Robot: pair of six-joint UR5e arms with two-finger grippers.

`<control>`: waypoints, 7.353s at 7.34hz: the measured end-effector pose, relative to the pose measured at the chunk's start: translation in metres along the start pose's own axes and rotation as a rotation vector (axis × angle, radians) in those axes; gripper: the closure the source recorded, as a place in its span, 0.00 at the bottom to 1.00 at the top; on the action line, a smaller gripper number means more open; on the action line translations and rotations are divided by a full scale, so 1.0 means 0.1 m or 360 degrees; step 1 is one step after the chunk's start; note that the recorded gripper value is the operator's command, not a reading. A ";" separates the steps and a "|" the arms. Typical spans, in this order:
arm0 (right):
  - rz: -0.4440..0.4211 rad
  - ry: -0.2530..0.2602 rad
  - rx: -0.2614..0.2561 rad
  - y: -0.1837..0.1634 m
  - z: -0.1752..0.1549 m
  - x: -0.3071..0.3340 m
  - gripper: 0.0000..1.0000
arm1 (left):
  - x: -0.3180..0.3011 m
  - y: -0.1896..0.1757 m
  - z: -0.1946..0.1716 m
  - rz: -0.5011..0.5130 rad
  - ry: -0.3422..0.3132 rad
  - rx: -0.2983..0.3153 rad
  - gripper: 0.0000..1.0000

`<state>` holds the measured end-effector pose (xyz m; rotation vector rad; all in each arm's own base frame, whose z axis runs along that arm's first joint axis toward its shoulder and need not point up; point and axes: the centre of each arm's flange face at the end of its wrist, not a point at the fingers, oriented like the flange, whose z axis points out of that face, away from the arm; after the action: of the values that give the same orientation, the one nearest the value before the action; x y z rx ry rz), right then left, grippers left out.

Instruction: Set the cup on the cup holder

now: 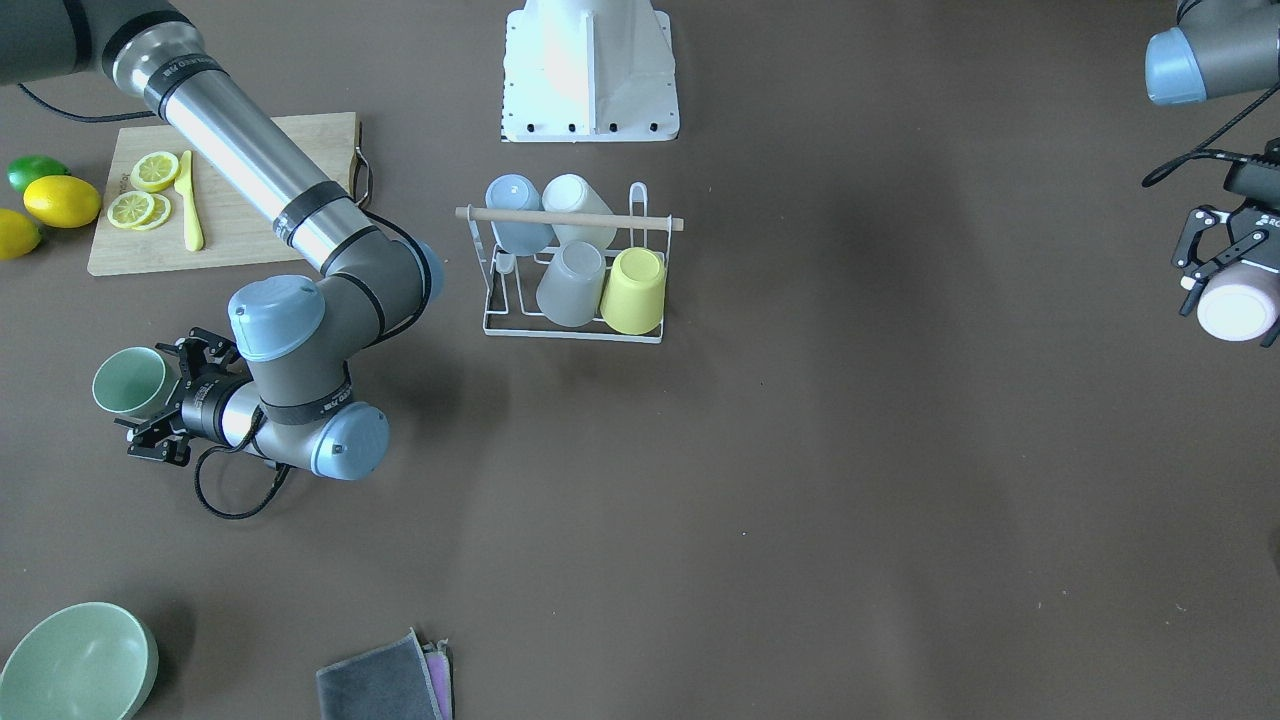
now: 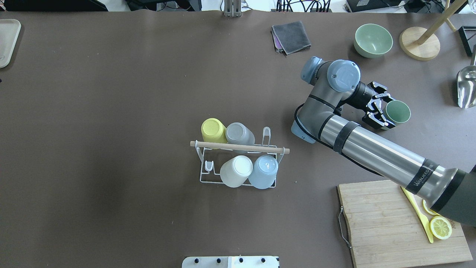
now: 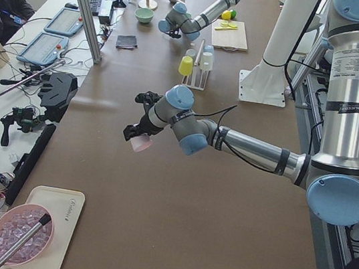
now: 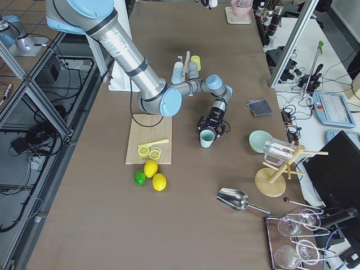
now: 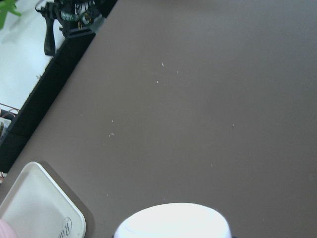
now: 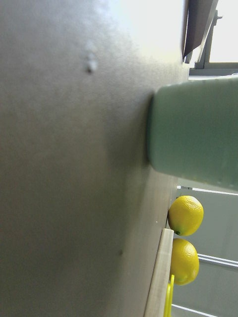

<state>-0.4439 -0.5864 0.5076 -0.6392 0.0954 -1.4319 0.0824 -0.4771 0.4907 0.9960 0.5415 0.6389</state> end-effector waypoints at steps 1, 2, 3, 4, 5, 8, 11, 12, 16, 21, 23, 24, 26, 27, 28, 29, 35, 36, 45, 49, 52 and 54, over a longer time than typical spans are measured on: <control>0.0000 0.0001 -0.0002 0.00 0.00 0.00 0.27 | 0.07 -0.10 -0.10 -0.0020 0.0036 0.0172 1.00; 0.0001 0.0004 -0.0003 0.00 0.00 0.00 0.34 | 0.15 -0.22 -0.21 -0.0024 0.0075 0.0347 1.00; 0.0001 0.0011 -0.0006 0.01 -0.01 0.00 0.39 | 0.24 -0.35 -0.32 -0.0011 0.0113 0.0515 1.00; -0.0003 0.0036 -0.0017 0.05 -0.04 -0.01 0.40 | 0.33 -0.46 -0.42 0.0021 0.0158 0.0669 1.00; -0.0005 0.0079 -0.0021 0.12 -0.07 -0.05 0.40 | 0.43 -0.57 -0.50 0.0049 0.0216 0.0812 1.00; 0.0043 0.0219 0.0141 0.56 -0.16 -0.20 0.39 | 0.99 -0.81 -0.61 0.0020 0.0548 0.1199 1.00; 0.0156 0.0335 0.0524 1.07 -0.64 -0.26 0.39 | 1.82 -1.40 -0.41 -0.0009 0.0908 0.1504 1.00; 0.0198 0.0333 0.0710 1.24 -0.77 -0.20 0.39 | 2.18 -1.60 -0.28 -0.0047 0.0985 0.1580 1.00; 0.0398 0.0190 0.1465 1.86 -0.92 -0.40 0.38 | 3.24 -2.35 0.48 0.0049 0.0984 0.1722 1.00; 0.0586 -0.0034 0.2326 2.38 -0.73 -0.59 0.39 | 4.03 -2.41 0.83 0.0137 0.1093 0.1668 1.00; 0.0635 -0.0044 0.2642 2.45 -0.65 -0.67 0.41 | 4.18 -2.30 0.83 0.0172 0.1124 0.1658 1.00; 0.0632 -0.0042 0.2773 2.51 -0.67 -0.72 0.44 | 4.21 -2.27 0.84 0.0188 0.1122 0.1658 1.00; 0.0592 -0.0025 0.2975 2.58 -0.66 -0.80 0.45 | 4.23 -2.27 0.86 0.0206 0.1108 0.1662 1.00; 0.0568 -0.0011 0.3052 2.60 -0.64 -0.83 0.50 | 4.23 -2.27 0.88 0.0207 0.1104 0.1656 1.00; 0.0528 0.0017 0.3129 2.57 -0.61 -0.84 0.51 | 4.24 -2.27 0.89 0.0206 0.1100 0.1654 1.00; 0.0483 0.0074 0.3218 2.49 -0.57 -0.82 0.52 | 4.24 -2.27 0.90 0.0205 0.1097 0.1653 1.00; 0.0149 0.0077 0.3660 1.84 -0.93 -1.40 0.59 | 4.26 -2.28 1.00 0.0191 0.1072 0.1627 0.99; 0.0064 0.0068 0.3679 1.84 -0.94 -1.47 0.59 | 4.27 -2.27 1.02 0.0191 0.1070 0.1620 0.01; -0.0399 0.0351 0.3748 1.44 -1.20 -1.79 0.64 | 4.01 -2.31 0.98 0.0184 0.1016 0.1632 0.01; -0.0464 0.0345 0.3720 1.26 -1.15 -1.94 0.64 | 3.03 -2.42 0.63 0.0195 0.0717 0.1185 0.01; -0.0469 0.0334 0.3708 1.22 -1.12 -1.96 0.64 | 2.33 -2.15 0.69 0.0123 0.0452 0.0545 0.01; -0.0468 0.0331 0.3696 1.22 -1.05 -1.93 0.64 | 2.11 -1.76 1.02 0.0046 0.0347 0.0021 0.01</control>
<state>-0.4132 -0.4421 0.3041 1.4331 -1.3473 -0.9681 0.3399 -0.4569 0.3534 0.9535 0.7248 0.7759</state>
